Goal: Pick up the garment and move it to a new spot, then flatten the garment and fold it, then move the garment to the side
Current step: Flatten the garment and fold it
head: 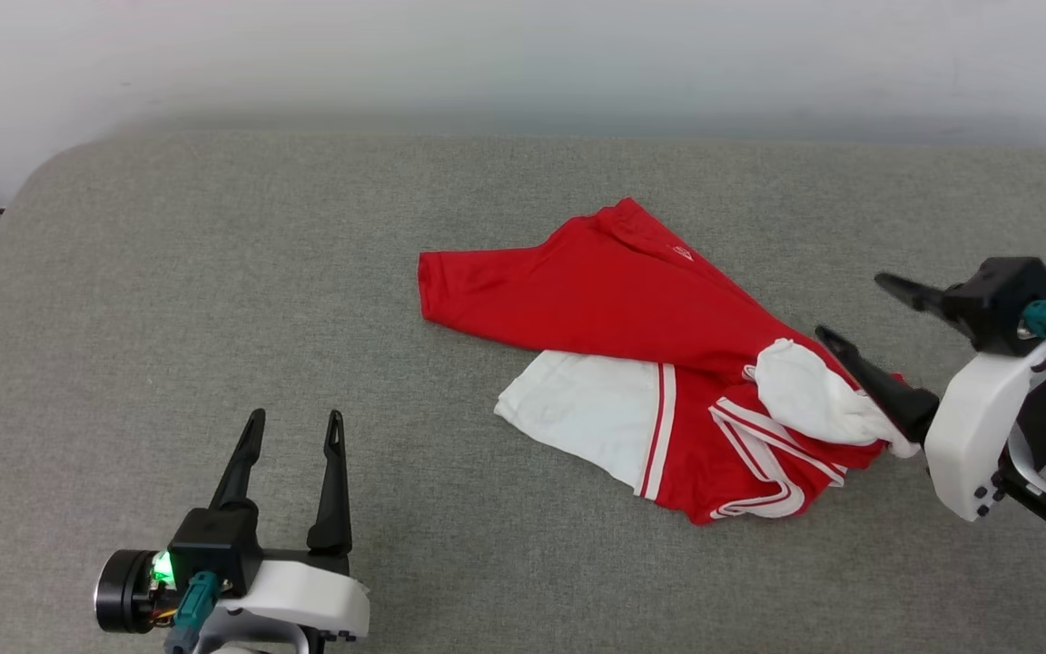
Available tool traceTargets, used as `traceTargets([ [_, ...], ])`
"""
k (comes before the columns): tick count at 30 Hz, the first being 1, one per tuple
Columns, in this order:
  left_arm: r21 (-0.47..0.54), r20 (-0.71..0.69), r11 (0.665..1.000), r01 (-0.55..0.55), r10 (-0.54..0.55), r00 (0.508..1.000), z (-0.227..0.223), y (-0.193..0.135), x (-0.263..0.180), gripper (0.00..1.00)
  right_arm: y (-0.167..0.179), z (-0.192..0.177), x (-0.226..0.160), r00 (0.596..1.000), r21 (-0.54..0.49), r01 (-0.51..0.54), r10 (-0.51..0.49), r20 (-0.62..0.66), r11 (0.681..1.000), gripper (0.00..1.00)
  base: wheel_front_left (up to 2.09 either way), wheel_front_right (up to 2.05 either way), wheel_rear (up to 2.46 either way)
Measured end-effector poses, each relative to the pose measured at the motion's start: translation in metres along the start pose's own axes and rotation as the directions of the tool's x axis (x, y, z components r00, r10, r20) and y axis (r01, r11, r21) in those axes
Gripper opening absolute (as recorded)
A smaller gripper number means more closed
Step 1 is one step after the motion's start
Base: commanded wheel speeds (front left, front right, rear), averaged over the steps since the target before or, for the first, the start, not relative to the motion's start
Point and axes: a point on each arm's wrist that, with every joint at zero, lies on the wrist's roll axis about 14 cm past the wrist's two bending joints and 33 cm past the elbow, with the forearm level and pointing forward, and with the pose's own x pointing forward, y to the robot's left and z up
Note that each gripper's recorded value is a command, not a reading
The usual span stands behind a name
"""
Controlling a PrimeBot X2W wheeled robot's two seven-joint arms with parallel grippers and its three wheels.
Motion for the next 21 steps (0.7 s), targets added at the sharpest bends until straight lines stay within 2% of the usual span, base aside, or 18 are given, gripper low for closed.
traceTargets([
  [5, -0.001, -0.011, 1.0, -0.003, 0.003, 1.0, -0.004, 0.001, 0.004, 1.0, 0.017, -0.035, 0.001, 0.965, 0.008, -0.113, 0.112, -0.236, 0.994, 1.0, 0.0, 0.0, 0.0],
  [10, -0.009, -0.022, 1.0, -0.008, 0.008, 1.0, -0.009, 0.001, 0.01, 1.0, 0.029, -0.079, 0.002, 0.879, 0.032, -0.188, 0.183, -0.44, 0.982, 1.0, 0.0, 0.0, 0.0],
  [17, -0.025, -0.049, 0.999, -0.032, 0.031, 0.998, -0.019, 0.005, 0.019, 1.0, 0.037, -0.133, 0.019, 0.784, 0.062, -0.24, 0.231, -0.577, 0.969, 1.0, 0.0, 0.0, 0.0],
  [21, -0.024, -0.069, 0.998, -0.051, 0.049, 0.996, -0.026, 0.01, 0.02, 1.0, 0.04, -0.156, 0.03, 0.76, 0.071, -0.254, 0.244, -0.603, 0.965, 1.0, 0.0, 0.0, 0.0],
])
